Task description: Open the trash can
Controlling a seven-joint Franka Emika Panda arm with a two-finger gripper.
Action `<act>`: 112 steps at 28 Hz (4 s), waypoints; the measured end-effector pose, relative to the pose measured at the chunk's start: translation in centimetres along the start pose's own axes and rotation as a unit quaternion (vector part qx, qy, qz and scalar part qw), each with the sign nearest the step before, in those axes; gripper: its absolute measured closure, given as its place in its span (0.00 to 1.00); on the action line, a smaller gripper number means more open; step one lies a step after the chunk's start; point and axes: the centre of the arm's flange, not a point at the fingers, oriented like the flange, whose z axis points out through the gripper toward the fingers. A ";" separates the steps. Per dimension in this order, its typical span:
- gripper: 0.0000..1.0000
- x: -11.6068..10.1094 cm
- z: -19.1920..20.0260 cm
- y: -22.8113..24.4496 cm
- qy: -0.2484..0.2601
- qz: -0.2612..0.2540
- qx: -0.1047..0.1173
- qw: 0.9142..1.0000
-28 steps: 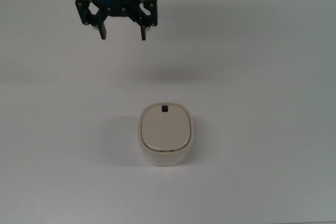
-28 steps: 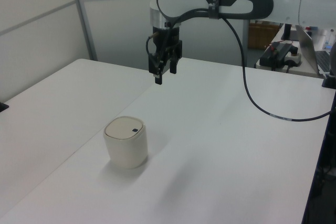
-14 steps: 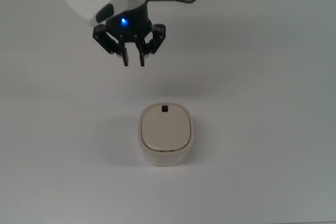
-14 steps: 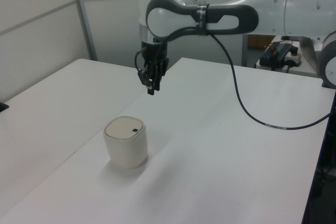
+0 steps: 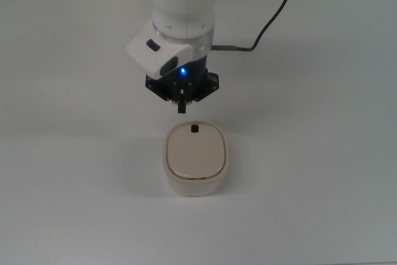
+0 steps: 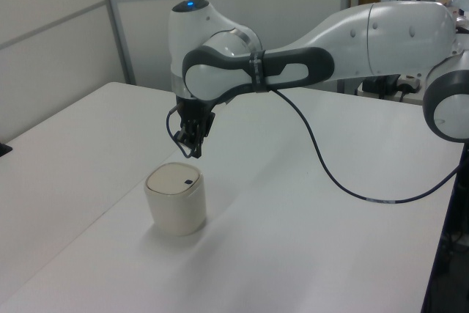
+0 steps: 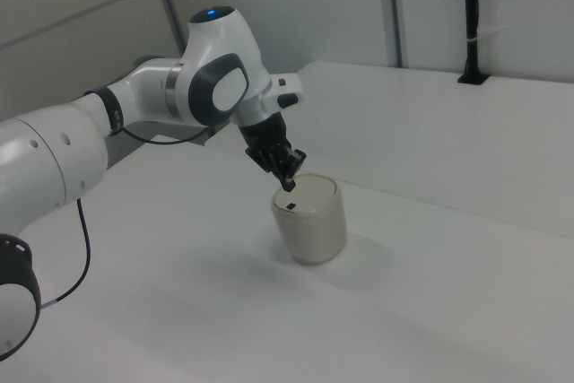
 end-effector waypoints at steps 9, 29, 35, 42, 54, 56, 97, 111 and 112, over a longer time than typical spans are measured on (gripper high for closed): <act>0.99 0.1 2.3 -1.3 -0.010 -0.004 -0.010 1.000; 0.99 0.3 5.9 -3.4 -0.019 -0.018 -0.030 0.999; 0.99 0.3 6.0 -3.5 -0.018 -0.019 -0.032 0.999; 0.99 0.4 6.1 -3.6 -0.017 -0.022 -0.035 0.999; 0.99 0.5 5.9 -3.8 -0.014 -0.017 -0.036 0.999; 0.99 0.6 5.3 -3.7 -0.009 -0.011 -0.034 0.999; 0.00 -5.6 -11.9 7.0 -0.070 0.017 -0.046 0.996; 0.00 -5.8 -11.8 8.6 -0.077 0.016 -0.035 0.996; 0.00 -5.8 -11.7 8.7 -0.078 0.016 -0.033 0.996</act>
